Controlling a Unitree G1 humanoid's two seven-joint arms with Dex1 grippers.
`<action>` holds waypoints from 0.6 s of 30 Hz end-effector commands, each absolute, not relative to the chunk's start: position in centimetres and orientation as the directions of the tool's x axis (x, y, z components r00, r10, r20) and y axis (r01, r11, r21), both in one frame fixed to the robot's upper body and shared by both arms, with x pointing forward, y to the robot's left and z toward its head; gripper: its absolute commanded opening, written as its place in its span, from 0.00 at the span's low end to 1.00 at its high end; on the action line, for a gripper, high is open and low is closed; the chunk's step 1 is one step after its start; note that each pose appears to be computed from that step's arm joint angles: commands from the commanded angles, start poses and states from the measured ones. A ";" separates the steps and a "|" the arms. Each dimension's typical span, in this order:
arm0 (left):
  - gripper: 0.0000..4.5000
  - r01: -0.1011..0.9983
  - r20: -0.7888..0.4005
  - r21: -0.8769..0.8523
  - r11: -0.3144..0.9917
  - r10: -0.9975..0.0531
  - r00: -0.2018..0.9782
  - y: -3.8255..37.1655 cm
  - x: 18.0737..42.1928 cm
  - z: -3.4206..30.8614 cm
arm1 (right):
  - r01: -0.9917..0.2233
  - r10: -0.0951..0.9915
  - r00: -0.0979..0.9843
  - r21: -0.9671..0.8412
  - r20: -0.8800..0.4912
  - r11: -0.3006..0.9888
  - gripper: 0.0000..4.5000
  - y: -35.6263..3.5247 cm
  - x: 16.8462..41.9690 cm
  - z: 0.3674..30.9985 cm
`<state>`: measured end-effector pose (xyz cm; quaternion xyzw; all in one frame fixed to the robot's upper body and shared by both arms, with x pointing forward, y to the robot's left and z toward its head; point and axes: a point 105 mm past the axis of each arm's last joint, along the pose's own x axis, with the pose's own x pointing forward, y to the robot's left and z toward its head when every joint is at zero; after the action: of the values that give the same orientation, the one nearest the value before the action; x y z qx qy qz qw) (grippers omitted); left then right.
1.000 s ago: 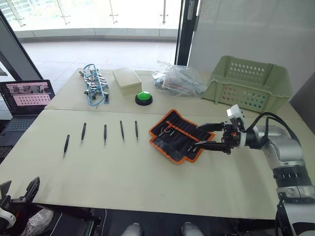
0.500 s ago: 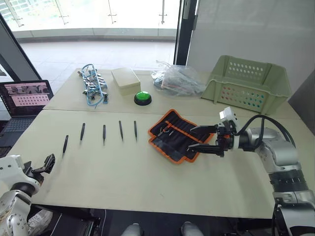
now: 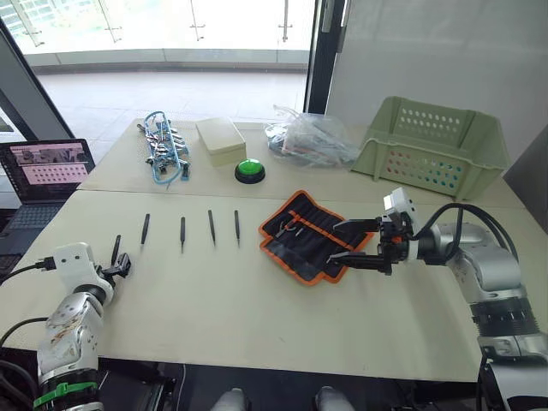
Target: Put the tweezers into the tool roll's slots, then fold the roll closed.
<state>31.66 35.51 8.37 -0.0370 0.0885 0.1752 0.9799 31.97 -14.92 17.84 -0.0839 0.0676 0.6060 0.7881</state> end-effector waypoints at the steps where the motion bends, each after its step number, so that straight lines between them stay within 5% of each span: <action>1: 0.81 -0.347 -0.210 -0.043 0.937 0.331 0.920 35.0 31.6 7.6 | -0.960 0.940 0.273 -0.117 -0.204 0.253 1.00 -15.1 31.9 18.7; 12: 0.01 -0.357 -0.195 -0.033 0.933 0.344 0.918 34.4 30.6 6.9 | -0.960 0.948 0.262 -0.150 -0.181 0.236 1.00 -14.8 31.8 19.1; 18: 0.01 -0.369 -0.057 -0.046 0.928 0.366 0.929 35.4 30.1 9.5 | -0.951 0.943 0.286 -0.174 -0.171 0.257 1.00 -14.8 32.0 19.2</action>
<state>30.32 35.14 8.23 -0.0321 0.0513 0.1894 0.9800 32.22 -14.82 18.25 -0.1096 0.0413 0.5984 0.7926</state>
